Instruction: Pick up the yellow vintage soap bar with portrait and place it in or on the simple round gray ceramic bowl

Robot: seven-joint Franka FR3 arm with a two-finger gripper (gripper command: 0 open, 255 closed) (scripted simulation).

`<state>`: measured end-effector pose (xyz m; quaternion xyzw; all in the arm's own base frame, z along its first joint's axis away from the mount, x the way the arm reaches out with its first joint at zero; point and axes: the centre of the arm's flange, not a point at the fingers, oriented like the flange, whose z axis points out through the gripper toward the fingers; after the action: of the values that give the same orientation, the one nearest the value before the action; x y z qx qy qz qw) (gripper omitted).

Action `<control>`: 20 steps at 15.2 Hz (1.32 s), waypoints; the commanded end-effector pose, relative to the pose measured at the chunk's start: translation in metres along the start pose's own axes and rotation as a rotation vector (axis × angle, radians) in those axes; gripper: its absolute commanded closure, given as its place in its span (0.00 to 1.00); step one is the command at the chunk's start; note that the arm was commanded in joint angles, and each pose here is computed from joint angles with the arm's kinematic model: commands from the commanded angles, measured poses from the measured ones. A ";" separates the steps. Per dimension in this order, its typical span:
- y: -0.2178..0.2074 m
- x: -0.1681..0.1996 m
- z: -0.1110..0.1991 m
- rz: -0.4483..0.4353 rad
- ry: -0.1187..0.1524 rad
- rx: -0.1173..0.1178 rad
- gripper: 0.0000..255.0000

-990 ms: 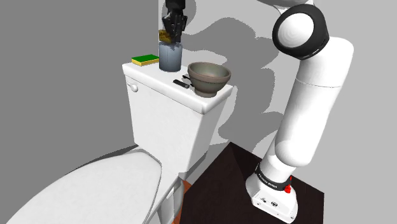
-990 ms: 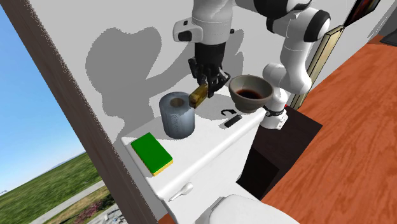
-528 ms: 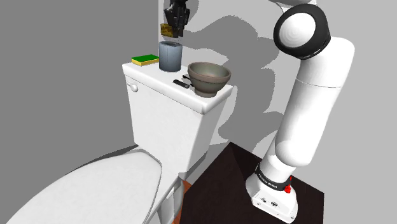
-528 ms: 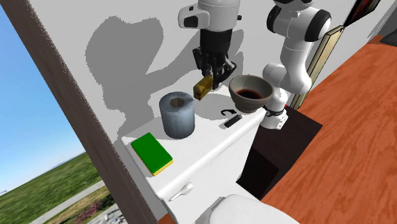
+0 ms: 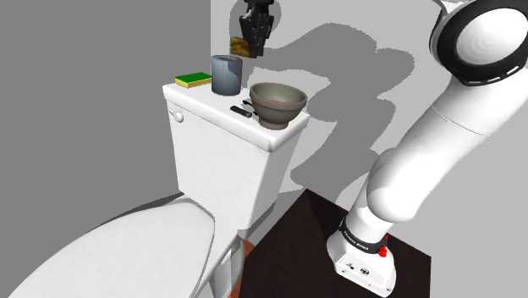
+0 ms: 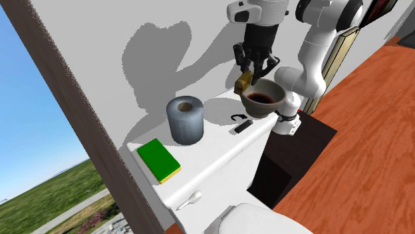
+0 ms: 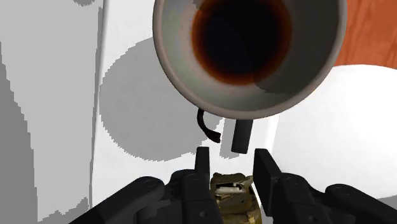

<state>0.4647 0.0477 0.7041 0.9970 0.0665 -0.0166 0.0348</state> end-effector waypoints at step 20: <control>-0.040 -0.100 0.070 0.000 -0.001 0.000 1.00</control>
<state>0.3585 0.0700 0.6410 0.9970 0.0664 -0.0172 0.0351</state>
